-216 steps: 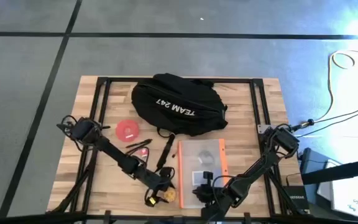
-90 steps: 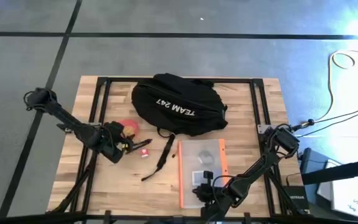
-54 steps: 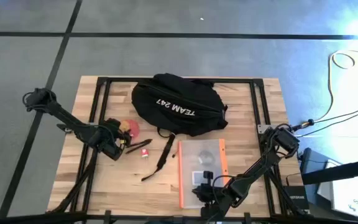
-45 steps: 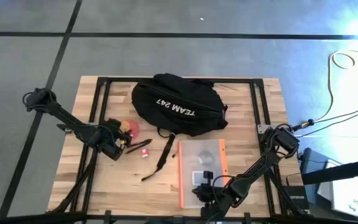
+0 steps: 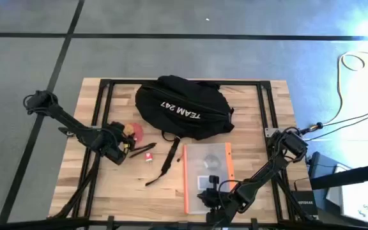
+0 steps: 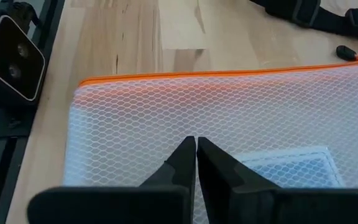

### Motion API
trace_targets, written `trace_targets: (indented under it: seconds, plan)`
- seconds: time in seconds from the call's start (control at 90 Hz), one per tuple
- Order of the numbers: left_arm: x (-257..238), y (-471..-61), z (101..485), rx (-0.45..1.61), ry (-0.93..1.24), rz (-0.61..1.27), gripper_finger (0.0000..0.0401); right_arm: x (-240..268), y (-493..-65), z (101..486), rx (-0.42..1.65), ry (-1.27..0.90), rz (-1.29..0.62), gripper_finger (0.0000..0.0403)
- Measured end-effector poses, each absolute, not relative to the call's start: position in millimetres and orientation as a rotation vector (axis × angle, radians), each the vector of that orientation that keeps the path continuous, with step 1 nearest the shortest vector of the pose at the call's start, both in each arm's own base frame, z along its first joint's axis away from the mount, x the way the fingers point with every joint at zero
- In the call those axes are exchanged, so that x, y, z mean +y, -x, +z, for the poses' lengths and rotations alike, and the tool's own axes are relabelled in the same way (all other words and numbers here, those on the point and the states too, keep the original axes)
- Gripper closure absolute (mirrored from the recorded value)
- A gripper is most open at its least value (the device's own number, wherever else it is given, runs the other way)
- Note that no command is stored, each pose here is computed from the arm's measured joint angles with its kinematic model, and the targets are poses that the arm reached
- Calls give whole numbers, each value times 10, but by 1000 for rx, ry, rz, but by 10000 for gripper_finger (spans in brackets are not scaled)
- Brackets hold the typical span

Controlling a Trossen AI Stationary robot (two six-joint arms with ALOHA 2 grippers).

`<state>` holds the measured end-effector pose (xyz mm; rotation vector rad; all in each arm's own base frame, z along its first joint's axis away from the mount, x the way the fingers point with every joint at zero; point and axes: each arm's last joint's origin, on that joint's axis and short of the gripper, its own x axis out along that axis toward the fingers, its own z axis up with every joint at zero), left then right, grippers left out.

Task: Unpack backpack
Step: Remove the yellow scented candle from the transparent white zip bag

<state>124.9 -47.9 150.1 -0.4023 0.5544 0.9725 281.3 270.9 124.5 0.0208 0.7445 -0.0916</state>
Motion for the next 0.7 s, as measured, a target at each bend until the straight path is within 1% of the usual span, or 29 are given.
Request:
trace_targets:
  seconds: [0.122,0.244,0.356,0.7]
  plan:
    - [-450,-1196,1411,567,403,986,74,2708,-2813,1245,745,-21,-92,403]
    - [-424,-1139,1255,580,459,982,55,2708,-2812,1244,745,-20,-92,403]
    - [-413,-1127,1149,540,488,958,42,2708,-2813,1245,745,-20,-92,403]
    - [-446,-1182,1161,513,499,911,38,2709,-2813,1245,745,-21,-91,403]
